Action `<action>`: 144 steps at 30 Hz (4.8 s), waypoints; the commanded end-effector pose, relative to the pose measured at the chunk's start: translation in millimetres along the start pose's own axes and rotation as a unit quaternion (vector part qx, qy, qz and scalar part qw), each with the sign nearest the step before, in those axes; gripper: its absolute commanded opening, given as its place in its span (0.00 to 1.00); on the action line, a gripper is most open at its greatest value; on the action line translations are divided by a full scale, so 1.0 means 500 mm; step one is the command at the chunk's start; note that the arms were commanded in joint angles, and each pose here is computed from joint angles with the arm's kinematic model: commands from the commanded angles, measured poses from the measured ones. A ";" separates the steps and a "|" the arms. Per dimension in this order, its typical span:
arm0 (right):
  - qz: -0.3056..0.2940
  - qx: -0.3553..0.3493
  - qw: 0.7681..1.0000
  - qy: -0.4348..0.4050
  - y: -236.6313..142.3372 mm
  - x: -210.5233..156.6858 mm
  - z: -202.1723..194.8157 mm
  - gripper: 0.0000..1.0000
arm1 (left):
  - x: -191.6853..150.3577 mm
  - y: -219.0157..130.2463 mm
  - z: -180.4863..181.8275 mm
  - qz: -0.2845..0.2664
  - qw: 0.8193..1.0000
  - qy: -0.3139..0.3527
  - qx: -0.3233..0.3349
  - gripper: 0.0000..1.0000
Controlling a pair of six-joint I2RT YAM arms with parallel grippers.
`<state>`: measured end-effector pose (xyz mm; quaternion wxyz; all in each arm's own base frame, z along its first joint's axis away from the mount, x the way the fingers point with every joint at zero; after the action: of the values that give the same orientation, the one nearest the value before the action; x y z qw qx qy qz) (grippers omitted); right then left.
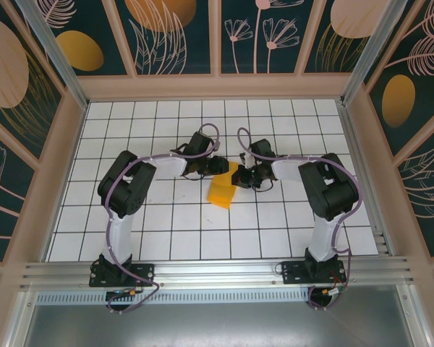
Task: Fold a paper plane with a square sheet of paper (fold left side to right side)
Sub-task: First fold the square sheet of paper in half at the center of the table, then hold the square sheet of paper at the center of the table, then first fold the square sheet of paper in half at the center of the table.
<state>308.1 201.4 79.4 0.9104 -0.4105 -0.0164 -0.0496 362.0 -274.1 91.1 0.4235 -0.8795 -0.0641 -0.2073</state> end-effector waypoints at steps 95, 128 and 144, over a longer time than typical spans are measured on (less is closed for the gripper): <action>0.010 -0.062 0.998 0.024 0.065 0.099 -0.028 0.00 | -0.114 -0.061 -0.044 0.030 0.996 0.033 -0.077 0.40; 0.025 -0.093 0.995 0.029 0.083 0.096 -0.038 0.00 | -0.237 -0.058 -0.021 0.105 0.987 0.090 -0.081 0.39; 0.028 -0.097 0.994 0.030 0.086 0.095 -0.041 0.00 | -0.271 -0.058 -0.034 0.137 0.979 0.111 -0.101 0.39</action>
<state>376.0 219.3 84.3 0.9064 -0.4180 -0.0210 -0.0569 259.6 -268.5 84.8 0.3524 -0.8816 0.0518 -0.3097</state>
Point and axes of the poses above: each hand's point on the last joint's axis, 136 mm out from that joint toward the fingers, its own y axis out along the fingers, its own z axis along the line the jaws close on, x = y × z, the point moved 9 cm from there along -y, back along the fingers, and after that the axes turned 7 degrees about y, right-handed, at the moved point
